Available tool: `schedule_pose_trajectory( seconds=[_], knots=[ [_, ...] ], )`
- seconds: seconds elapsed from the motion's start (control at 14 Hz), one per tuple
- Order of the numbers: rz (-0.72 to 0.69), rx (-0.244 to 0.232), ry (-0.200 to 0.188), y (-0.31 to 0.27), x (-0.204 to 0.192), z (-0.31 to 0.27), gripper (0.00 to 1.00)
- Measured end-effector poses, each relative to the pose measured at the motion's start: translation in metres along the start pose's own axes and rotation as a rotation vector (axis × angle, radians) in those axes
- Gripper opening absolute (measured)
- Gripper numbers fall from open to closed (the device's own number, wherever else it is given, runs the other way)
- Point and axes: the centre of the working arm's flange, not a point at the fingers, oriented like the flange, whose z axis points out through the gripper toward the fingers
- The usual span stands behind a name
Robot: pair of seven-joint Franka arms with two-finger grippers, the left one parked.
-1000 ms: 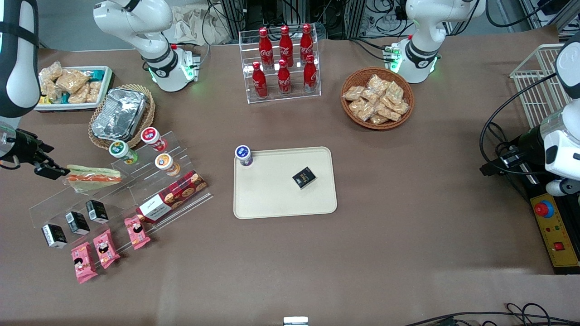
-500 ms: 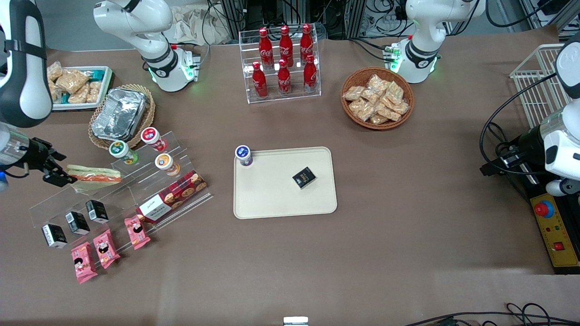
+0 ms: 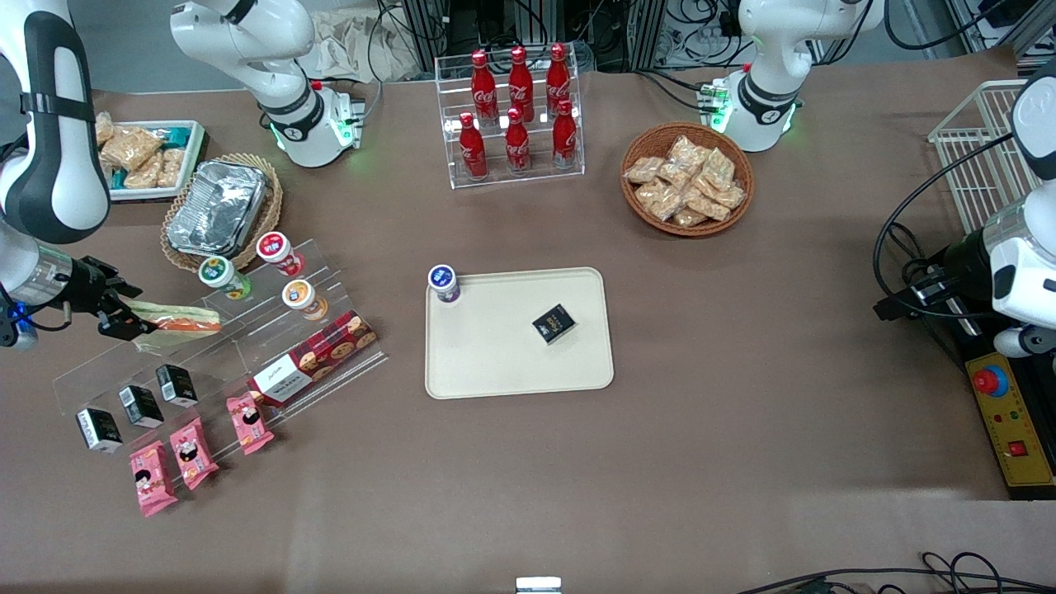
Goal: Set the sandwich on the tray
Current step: 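Lower the right gripper over the sandwich and close on its wrapper, then lift the wrapped sandwich up off the rack with the right gripper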
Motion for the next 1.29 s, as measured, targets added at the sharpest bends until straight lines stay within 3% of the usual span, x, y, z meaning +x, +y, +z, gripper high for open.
schedule_pose_trajectory(
  seconds=[0.14,0.21,0.43,0.57,0.71,0.86,0.93,1.07,1.29],
  knots=[
    [0.008,0.004,-0.004,0.001,0.001,0.001,0.79],
    [0.017,0.010,-0.009,0.002,0.003,0.002,0.72],
    [0.034,0.024,-0.014,0.005,0.007,0.002,0.69],
    [0.057,0.053,-0.022,0.006,0.009,0.001,0.50],
    [0.067,0.072,-0.024,0.007,0.012,-0.001,0.46],
    [0.046,0.076,-0.021,0.008,0.013,-0.002,0.34],
    [0.024,0.079,-0.018,0.007,0.013,-0.003,0.33],
    [-0.037,0.094,0.002,0.004,0.016,-0.013,0.19],
    [-0.169,0.122,0.043,-0.002,0.021,-0.035,0.16]
  ],
)
